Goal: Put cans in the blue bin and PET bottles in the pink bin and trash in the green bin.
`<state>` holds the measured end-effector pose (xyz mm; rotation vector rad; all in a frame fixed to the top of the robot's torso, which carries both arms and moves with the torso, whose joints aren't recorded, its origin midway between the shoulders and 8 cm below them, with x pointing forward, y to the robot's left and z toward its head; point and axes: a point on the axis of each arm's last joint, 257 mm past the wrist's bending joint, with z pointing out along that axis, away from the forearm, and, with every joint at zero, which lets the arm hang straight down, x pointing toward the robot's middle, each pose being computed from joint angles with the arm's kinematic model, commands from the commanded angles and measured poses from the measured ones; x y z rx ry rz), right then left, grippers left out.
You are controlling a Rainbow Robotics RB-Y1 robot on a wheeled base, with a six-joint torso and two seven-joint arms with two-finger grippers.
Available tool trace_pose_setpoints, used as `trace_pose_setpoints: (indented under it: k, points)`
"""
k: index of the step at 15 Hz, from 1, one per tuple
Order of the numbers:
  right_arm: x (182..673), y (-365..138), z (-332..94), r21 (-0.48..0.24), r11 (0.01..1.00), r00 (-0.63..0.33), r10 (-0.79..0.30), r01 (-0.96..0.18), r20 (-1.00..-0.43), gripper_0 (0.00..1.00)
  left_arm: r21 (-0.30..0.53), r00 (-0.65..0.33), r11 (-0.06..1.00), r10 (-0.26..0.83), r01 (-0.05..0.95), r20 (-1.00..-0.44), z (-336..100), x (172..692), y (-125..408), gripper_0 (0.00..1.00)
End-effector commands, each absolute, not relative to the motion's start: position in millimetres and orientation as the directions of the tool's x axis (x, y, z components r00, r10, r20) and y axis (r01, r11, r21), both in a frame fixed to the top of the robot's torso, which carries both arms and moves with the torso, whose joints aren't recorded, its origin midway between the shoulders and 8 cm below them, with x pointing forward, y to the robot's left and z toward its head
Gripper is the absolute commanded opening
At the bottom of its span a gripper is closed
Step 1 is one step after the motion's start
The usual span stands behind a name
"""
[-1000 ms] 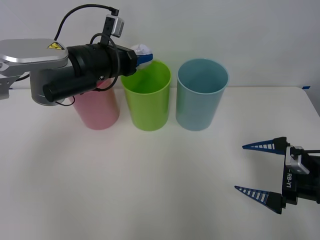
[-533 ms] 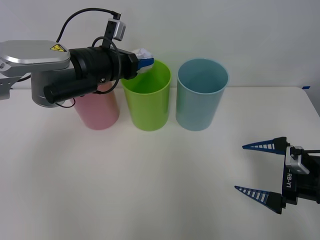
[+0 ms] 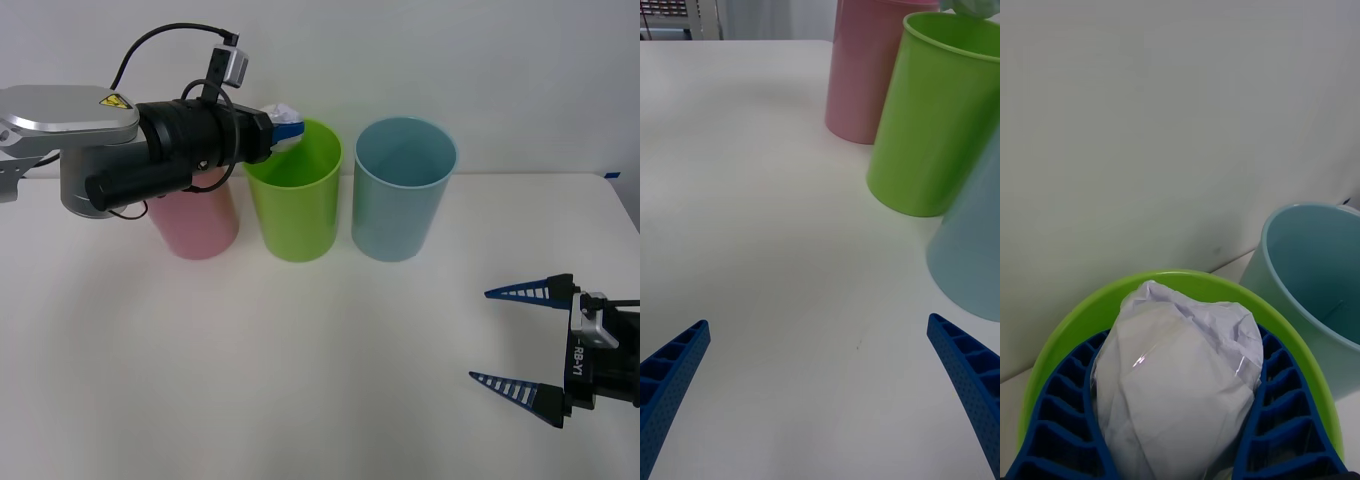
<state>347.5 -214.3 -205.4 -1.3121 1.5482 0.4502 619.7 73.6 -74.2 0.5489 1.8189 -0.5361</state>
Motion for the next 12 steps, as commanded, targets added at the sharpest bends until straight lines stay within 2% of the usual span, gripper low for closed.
trace_pose_setpoints:
  k: [1, 3, 5, 6, 12]
  points:
    - [347, -214, -205, -0.312, 0.338, 0.106, -0.510, -0.888, -0.854, 1.00, -0.092, -0.290, 0.795, 0.109, 0.600, -0.951, -78, 621, 77, 0.00]
    - [347, -214, -205, -0.312, 0.338, 0.106, -0.510, -0.888, -0.854, 1.00, -0.103, -0.299, 0.796, 0.101, 0.596, -0.949, -78, 621, 78, 0.04]
    - [347, -214, -205, -0.312, 0.338, 0.106, -0.510, -0.888, -0.854, 1.00, -0.110, -0.300, 0.795, 0.093, 0.596, -0.949, -75, 621, 76, 0.65]
    - [347, -214, -205, -0.312, 0.338, 0.106, -0.510, -0.888, -0.854, 1.00, -0.111, -0.297, 0.795, 0.090, 0.596, -0.951, -71, 622, 75, 1.00]
    - [347, -214, -205, -0.312, 0.338, 0.106, -0.510, -0.888, -0.854, 1.00, -0.119, -0.294, 0.794, 0.078, 0.597, -0.953, -62, 623, 74, 1.00]
